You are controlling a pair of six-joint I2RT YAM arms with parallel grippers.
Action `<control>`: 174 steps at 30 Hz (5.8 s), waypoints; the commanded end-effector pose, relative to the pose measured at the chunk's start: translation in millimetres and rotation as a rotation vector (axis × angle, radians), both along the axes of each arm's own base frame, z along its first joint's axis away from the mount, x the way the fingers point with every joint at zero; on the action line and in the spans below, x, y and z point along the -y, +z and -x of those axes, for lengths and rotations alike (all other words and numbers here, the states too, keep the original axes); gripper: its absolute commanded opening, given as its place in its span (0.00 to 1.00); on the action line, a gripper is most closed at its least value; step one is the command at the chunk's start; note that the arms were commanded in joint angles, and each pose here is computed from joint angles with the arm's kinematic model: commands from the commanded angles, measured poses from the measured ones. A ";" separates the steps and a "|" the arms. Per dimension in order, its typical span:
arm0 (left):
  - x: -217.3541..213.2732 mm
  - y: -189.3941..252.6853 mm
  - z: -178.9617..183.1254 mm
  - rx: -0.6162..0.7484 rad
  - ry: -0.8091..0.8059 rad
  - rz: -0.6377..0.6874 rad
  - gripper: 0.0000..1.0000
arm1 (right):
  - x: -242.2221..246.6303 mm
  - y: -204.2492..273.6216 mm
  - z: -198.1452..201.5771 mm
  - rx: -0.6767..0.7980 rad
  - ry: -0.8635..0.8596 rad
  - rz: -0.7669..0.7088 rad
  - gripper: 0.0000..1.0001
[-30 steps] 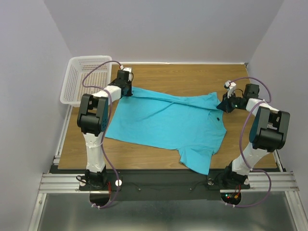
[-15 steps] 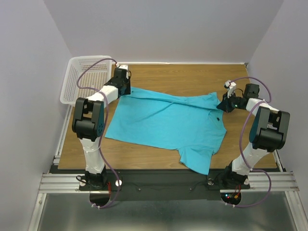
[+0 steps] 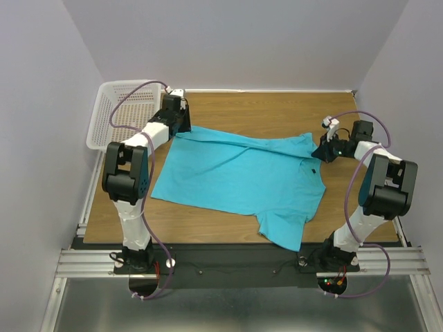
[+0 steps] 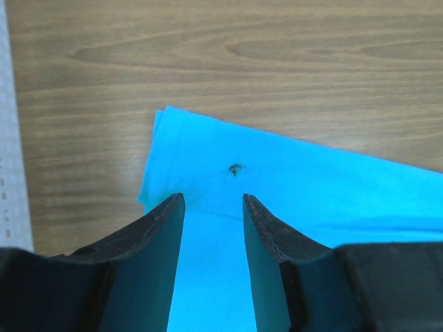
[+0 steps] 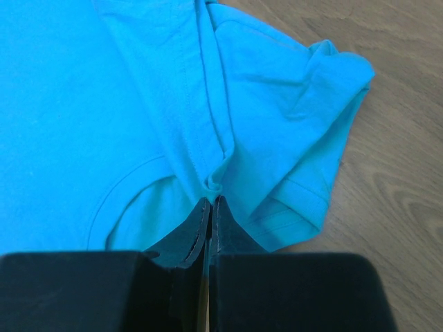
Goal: Fold and stack the t-shirts
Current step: Fold the tshirt
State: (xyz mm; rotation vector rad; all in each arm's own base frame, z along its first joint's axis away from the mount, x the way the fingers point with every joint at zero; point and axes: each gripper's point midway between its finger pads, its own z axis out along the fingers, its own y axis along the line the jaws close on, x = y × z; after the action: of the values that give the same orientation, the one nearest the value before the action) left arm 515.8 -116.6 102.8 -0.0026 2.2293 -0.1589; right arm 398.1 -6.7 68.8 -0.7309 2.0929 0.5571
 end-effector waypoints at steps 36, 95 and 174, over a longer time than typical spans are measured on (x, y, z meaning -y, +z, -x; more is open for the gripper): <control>-3.5 -80.8 -28.8 -0.232 0.061 -0.053 0.46 | -12.6 105.5 -15.0 0.182 0.048 -0.091 0.01; -17.3 -83.7 -37.4 -0.266 0.075 -0.031 0.46 | -96.6 96.1 56.1 0.117 0.238 -0.076 0.01; -1.3 72.2 -18.2 0.050 -0.044 0.141 0.72 | -79.6 51.2 91.2 -0.013 0.172 0.169 0.72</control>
State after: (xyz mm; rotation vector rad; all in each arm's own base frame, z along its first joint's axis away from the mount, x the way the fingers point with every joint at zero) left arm 538.6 -109.2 104.4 -0.0544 2.3314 -0.2562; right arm 298.5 84.9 96.7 -1.0537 2.1084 0.6300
